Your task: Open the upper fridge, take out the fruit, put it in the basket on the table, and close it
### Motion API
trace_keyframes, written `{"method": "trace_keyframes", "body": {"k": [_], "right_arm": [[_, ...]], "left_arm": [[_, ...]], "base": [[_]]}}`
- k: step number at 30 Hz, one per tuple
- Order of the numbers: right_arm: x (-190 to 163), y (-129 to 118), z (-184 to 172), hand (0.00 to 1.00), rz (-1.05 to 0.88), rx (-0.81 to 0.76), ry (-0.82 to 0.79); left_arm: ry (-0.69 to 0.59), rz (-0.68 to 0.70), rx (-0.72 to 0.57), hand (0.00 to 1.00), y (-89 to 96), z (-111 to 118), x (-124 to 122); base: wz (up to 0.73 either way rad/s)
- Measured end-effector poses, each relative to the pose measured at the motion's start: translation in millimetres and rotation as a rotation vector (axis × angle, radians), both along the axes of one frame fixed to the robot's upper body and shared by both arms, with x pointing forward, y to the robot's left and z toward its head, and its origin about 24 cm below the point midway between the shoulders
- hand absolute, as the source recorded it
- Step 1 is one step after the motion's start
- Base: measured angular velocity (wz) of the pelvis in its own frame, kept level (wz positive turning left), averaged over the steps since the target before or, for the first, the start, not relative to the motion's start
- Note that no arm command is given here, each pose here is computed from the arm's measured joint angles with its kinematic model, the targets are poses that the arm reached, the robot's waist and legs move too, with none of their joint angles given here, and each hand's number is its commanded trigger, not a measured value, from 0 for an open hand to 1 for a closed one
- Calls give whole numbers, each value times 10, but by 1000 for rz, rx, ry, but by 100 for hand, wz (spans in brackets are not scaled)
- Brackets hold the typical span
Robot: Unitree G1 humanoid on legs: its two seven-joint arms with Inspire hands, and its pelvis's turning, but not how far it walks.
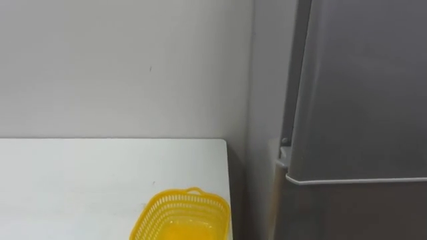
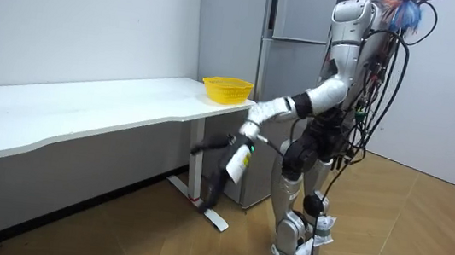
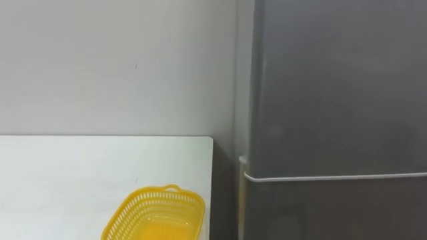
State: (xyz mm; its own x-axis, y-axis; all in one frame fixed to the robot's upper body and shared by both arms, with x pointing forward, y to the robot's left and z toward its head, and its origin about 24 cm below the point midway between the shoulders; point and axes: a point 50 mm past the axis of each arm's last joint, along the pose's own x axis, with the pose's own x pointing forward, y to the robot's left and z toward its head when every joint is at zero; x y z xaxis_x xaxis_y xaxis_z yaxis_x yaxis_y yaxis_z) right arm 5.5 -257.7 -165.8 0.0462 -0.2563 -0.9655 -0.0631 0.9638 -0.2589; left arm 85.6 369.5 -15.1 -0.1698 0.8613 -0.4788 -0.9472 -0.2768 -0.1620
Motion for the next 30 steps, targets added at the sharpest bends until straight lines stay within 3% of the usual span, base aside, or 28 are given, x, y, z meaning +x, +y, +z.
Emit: {"method": "trace_keyframes", "body": {"k": [3, 5, 12, 19, 24, 28, 30], "right_arm": [[-25, -31, 9, 0, -7, -7, 2], [-35, -26, 8, 0, 6, -3, 2], [-122, 15, -6, 0, 22, 34, 44], [-137, 47, -13, 0, 72, 95, 80], [-144, 60, -15, 0, 76, 121, 88], [-180, 56, -13, 0, 75, 136, 110], [-206, 61, -13, 0, 71, 144, 126]], "left_arm": [[-94, 16, 137, 0, 135, 389, 141], [-124, -20, 252, 0, 116, 633, 223], [-393, -264, 580, 0, -213, 1460, 541], [-559, -632, 793, 0, -636, 1830, 856], [-695, -937, 874, 0, -983, 2032, 1111], [-753, -1097, 935, 0, -1141, 2157, 1231], [-792, -1242, 951, 0, -1266, 2202, 1309]], "base": [[-2], [-5], [5], [2], [-4], [-2], [8]]}}
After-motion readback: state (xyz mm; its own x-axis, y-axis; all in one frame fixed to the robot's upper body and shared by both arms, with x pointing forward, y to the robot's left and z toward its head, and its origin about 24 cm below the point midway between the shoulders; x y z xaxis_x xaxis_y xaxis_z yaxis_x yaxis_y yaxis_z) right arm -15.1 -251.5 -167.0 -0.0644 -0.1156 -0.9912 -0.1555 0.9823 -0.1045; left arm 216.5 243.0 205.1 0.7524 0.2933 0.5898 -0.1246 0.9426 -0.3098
